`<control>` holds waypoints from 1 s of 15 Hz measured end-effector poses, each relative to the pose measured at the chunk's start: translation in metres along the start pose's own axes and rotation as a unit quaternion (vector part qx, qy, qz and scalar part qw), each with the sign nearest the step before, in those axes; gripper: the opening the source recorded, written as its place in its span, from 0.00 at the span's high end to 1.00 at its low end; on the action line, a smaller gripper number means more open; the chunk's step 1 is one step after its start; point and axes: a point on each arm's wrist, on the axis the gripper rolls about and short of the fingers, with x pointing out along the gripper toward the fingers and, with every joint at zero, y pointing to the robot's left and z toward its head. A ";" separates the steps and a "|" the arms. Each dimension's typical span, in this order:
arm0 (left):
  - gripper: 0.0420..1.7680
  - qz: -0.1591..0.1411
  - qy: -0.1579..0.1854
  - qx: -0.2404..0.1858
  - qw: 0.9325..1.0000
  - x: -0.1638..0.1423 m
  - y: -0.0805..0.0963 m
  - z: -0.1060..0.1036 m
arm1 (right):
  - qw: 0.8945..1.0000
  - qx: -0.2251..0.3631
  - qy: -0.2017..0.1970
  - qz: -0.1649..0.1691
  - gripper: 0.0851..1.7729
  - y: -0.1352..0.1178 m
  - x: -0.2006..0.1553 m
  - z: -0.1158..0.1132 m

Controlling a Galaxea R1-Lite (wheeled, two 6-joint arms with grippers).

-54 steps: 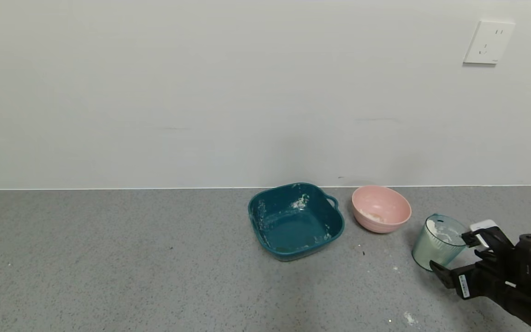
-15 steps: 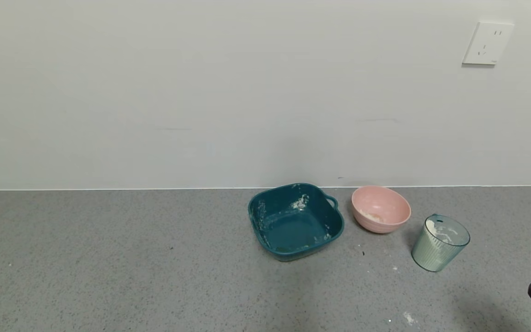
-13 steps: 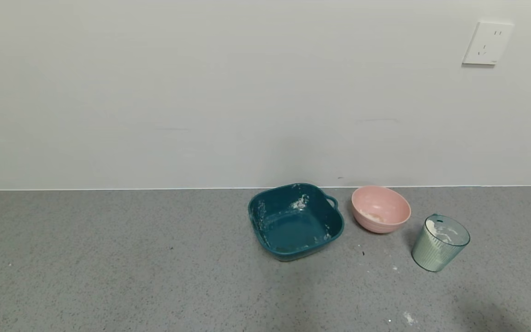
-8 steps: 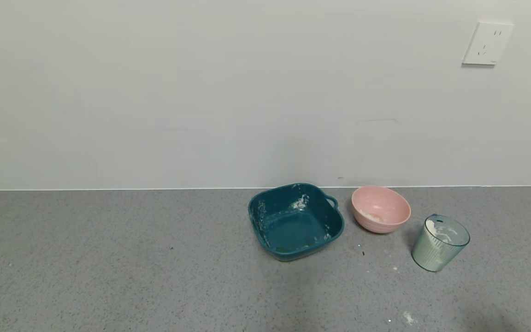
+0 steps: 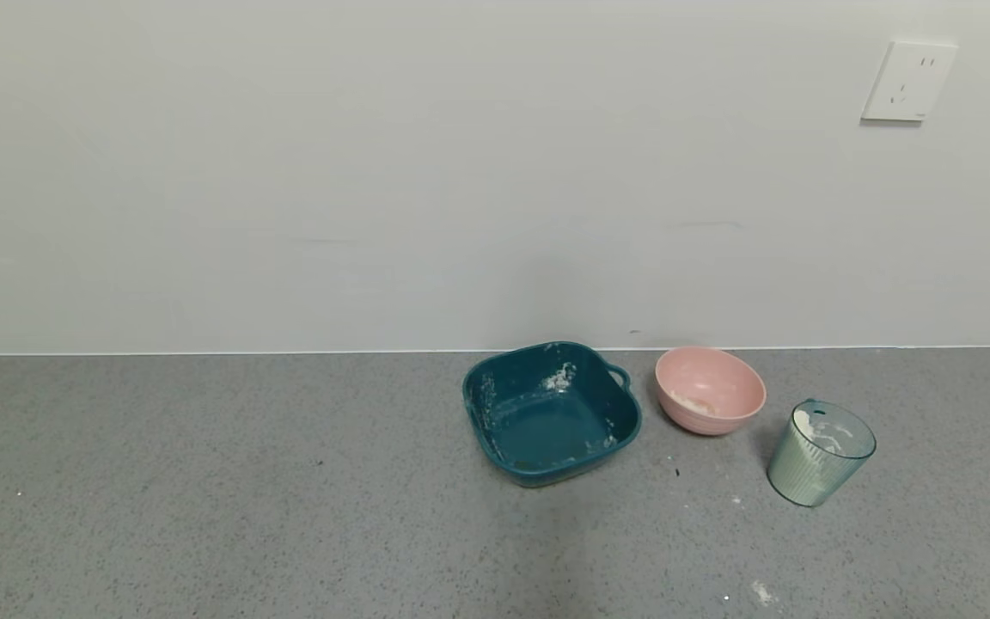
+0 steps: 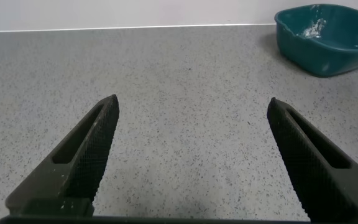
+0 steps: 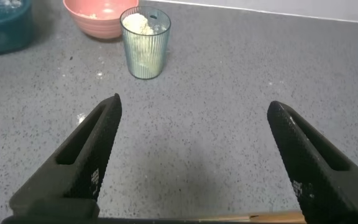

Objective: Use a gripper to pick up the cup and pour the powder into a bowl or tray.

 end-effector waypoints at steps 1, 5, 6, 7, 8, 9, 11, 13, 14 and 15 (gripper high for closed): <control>0.03 0.000 0.000 0.000 1.000 0.000 0.000 0.000 | 1.000 0.000 -0.006 0.000 0.04 0.000 -0.005 -0.003; 0.03 0.000 0.000 0.000 1.000 0.000 0.000 0.000 | 1.000 0.002 -0.031 -0.001 0.04 -0.002 -0.021 -0.015; 0.03 0.000 0.000 0.000 1.000 0.000 0.000 0.000 | 0.999 0.003 -0.039 -0.003 0.04 -0.002 -0.025 -0.017; 0.03 0.000 0.000 0.000 1.000 0.000 0.000 0.000 | 0.999 0.004 -0.045 -0.003 0.04 -0.002 -0.028 -0.021; 0.03 0.000 0.000 0.000 1.000 0.000 0.000 0.000 | 0.998 0.005 -0.056 -0.005 0.04 -0.002 -0.032 -0.023; 0.03 0.000 0.000 0.000 1.000 0.000 0.000 0.000 | 0.998 0.006 -0.068 -0.006 0.04 -0.002 -0.034 -0.025; 0.03 0.000 0.000 0.000 1.000 0.000 0.000 0.000 | 0.996 0.012 -0.087 -0.011 0.04 -0.003 -0.038 -0.025; 0.03 0.000 0.000 0.000 1.000 0.000 0.000 0.000 | 0.994 0.023 -0.104 -0.015 0.04 -0.003 -0.039 -0.025; 0.03 0.000 0.000 0.000 1.000 0.000 0.000 0.000 | 0.993 0.029 -0.118 -0.013 0.04 -0.003 -0.039 -0.024; 0.03 0.000 0.000 0.000 1.000 0.000 0.000 0.000 | 0.991 0.031 -0.128 -0.009 0.04 -0.003 -0.037 -0.025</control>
